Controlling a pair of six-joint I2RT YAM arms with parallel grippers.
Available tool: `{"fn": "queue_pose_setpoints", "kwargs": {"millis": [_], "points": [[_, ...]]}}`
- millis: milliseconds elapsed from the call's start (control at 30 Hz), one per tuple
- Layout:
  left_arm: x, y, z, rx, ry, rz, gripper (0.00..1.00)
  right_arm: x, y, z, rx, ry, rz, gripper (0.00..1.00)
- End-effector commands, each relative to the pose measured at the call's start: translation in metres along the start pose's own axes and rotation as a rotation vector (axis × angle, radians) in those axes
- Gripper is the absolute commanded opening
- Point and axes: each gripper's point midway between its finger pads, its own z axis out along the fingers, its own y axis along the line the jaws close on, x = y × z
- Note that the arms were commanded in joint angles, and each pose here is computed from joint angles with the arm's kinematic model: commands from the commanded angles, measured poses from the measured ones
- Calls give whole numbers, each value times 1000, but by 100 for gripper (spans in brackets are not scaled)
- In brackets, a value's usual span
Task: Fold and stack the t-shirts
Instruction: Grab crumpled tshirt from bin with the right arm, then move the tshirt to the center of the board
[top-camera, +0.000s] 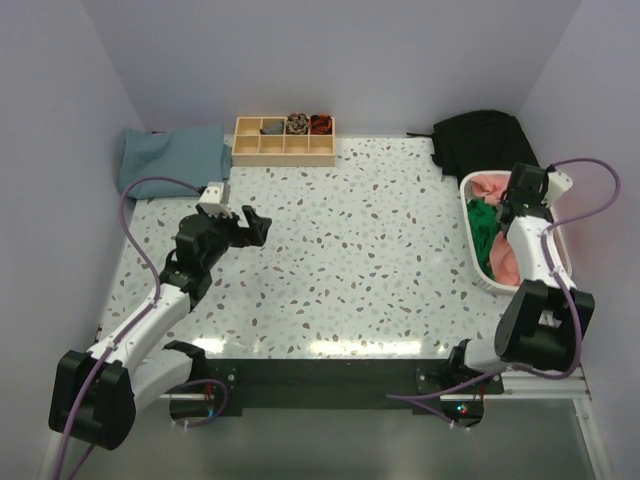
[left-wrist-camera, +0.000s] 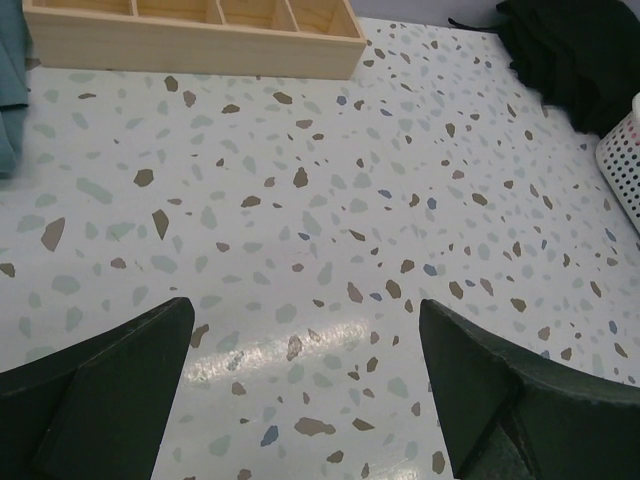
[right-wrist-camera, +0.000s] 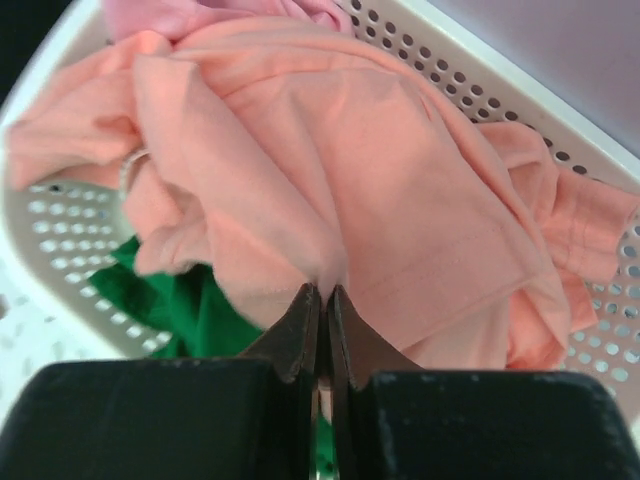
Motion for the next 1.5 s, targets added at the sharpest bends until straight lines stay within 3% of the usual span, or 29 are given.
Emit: {"fn": "queue_pose_setpoints", "kwargs": {"millis": [0,233,467,600,800,933,967,1233,1467], "points": [[-17,-16,1,75,-70,-14,100,-64,8,-81,-207,-195,131,0],[-22,-22,-2,96,-66,-14,100,-109,11,-186,-461,-290,143,0],[-36,-29,-15,120,-120,-19,100,-115,45,-335,-1060,-291,6,0],[-37,-28,-17,111,-126,-17,100,-152,35,-424,-1243,-424,-30,0],[-33,-27,-13,108,-102,-7,100,-182,30,-529,-1534,-499,-101,0],[-30,-20,-13,72,-89,5,100,-173,30,-579,-1811,-393,-118,0],[-32,-19,-14,67,-93,11,100,-178,27,-593,-1861,-454,-135,0],[-30,-6,-19,-5,-116,-24,100,-184,6,-655,-2094,-445,-167,0],[-26,-3,-15,-20,-96,-31,100,-204,-7,-689,-2279,-519,-136,0]]}}
